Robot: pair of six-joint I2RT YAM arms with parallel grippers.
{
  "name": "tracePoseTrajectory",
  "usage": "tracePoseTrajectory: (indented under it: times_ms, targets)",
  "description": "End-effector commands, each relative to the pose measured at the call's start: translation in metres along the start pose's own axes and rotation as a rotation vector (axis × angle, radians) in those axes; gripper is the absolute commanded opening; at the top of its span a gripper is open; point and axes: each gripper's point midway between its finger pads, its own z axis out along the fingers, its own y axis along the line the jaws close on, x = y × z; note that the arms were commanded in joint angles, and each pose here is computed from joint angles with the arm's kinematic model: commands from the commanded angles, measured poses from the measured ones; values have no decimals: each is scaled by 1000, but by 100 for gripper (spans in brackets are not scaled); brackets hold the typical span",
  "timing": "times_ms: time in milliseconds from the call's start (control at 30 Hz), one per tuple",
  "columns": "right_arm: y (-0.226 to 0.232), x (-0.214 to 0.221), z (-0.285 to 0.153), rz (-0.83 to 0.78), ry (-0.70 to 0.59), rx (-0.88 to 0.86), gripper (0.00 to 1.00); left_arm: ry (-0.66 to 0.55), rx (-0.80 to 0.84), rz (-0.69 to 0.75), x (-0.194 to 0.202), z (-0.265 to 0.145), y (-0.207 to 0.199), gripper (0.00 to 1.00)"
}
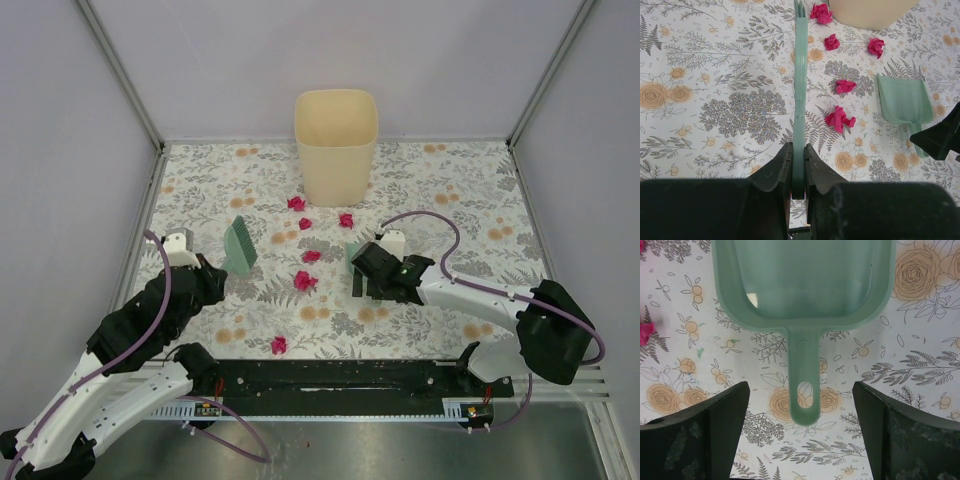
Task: Sweep away the paper scraps from the table
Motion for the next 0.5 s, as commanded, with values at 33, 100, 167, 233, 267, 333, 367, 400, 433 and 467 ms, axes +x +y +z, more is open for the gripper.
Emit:
tracePoseTrajectory:
  times_ms: [33, 100, 167, 233, 267, 333, 367, 400, 433, 467]
  targets:
    - [3, 0, 9, 35, -10, -8, 92, -38, 42, -14, -11, 0, -9, 0]
    - [2, 2, 12, 40, -16, -6, 91, -40, 43, -14, -11, -1, -9, 0]
    - [1, 3, 14, 50, -26, -10, 90, -41, 44, -16, -11, -1, -10, 0]
    - [2, 4, 18, 64, -37, -23, 88, -42, 45, -17, -12, -1, -10, 0]
    - [2, 4, 19, 68, -44, -28, 86, -41, 44, -16, -11, -1, -10, 0]
    - [2, 2, 22, 74, -65, -28, 81, -40, 45, -15, -11, -1, -10, 0]
    - [-1, 1, 23, 76, -76, -18, 79, -41, 46, -17, -11, -1, -10, 0]
    - [-3, 1, 25, 76, -85, -5, 78, -38, 43, -15, -10, 0, -9, 0]
    - [-5, 1, 27, 73, -95, 5, 77, -42, 45, -18, -11, -1, -10, 0]
    - [-6, 1, 29, 77, -103, 7, 75, -41, 43, -17, -11, -1, -9, 0]
